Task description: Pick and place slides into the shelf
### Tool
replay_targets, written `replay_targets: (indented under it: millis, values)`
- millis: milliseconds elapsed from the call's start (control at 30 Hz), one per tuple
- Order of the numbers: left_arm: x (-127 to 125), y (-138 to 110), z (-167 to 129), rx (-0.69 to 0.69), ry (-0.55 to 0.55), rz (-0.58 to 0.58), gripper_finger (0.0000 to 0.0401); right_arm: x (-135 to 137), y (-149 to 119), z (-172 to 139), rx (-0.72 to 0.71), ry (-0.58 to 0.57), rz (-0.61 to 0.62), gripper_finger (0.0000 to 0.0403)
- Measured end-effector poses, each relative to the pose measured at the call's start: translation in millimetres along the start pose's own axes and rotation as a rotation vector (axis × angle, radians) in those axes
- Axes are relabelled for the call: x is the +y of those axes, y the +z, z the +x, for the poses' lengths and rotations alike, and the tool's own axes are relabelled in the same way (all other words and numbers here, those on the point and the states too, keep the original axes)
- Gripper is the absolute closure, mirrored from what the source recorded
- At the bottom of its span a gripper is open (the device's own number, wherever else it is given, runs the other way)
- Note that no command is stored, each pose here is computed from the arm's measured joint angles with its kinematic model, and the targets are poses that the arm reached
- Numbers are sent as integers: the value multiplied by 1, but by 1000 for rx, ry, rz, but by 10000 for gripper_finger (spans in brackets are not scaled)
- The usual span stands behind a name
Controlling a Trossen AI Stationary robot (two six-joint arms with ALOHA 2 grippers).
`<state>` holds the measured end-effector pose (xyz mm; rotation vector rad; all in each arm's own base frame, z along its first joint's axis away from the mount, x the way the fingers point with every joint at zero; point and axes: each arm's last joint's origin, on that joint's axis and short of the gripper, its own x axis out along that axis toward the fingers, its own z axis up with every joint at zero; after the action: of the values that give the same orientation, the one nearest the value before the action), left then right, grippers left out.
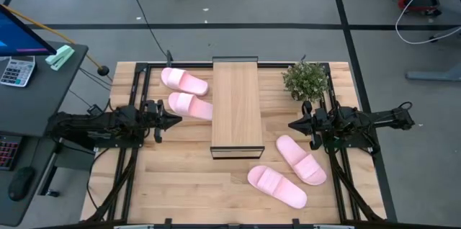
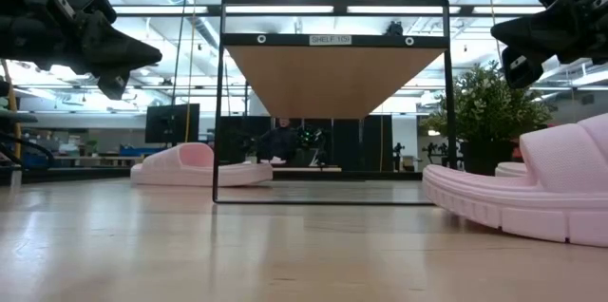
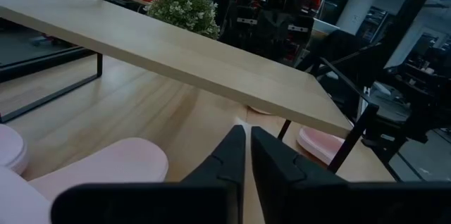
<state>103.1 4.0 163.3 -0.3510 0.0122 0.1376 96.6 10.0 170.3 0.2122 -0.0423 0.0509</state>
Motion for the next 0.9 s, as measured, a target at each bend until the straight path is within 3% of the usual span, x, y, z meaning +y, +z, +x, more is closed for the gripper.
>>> replay_targets:
  millis: [900]
  values:
    - [0,0,0,0,0,0,372,0,0,0,0,0,0,385]
